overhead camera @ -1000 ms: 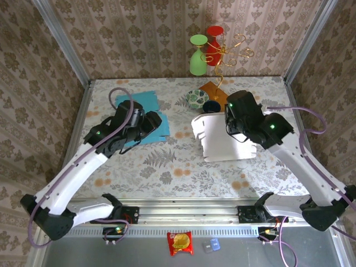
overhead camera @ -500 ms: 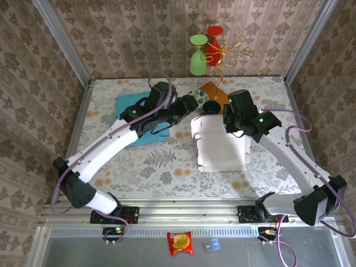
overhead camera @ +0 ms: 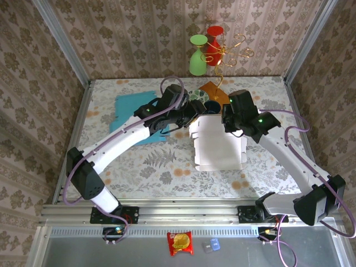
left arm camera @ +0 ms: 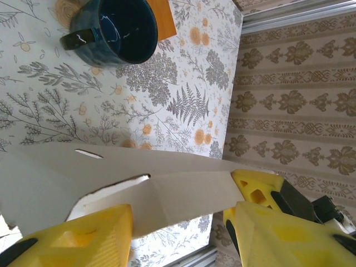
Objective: Fold the paper box
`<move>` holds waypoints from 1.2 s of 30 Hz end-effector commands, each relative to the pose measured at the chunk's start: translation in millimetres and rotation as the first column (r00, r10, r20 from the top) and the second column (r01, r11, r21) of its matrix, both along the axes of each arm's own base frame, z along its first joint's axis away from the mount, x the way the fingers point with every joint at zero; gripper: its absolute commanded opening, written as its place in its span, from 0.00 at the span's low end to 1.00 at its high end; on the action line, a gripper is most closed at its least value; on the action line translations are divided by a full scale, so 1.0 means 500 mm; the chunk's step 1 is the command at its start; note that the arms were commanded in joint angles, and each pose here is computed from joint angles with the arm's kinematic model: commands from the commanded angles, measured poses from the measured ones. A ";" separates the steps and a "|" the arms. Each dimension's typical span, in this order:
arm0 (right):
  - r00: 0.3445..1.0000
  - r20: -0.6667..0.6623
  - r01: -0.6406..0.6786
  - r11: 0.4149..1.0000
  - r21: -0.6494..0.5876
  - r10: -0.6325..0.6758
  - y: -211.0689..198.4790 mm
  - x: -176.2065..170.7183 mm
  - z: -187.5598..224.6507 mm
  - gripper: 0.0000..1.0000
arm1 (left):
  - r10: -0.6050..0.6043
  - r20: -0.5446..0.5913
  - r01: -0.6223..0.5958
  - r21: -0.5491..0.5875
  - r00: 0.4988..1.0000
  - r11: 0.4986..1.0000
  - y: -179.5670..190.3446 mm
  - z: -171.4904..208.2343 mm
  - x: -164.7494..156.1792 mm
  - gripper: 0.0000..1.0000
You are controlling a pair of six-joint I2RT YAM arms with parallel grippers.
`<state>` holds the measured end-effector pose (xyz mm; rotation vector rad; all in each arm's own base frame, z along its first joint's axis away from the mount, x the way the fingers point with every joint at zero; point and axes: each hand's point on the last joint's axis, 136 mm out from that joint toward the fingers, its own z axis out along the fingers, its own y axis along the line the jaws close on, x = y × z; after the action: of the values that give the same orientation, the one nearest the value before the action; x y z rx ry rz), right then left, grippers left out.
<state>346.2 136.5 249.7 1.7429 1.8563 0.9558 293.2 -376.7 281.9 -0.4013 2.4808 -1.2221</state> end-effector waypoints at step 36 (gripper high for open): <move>1.000 -0.001 -0.023 0.999 0.048 0.023 0.020 0.006 -0.069 0.00 | -0.013 -0.102 0.014 0.009 0.995 1.000 0.005 -0.067 -0.001 0.50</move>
<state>350.6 145.1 217.5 1.7432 1.8773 1.0047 292.8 -362.2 249.1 -0.4688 2.5603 -1.1978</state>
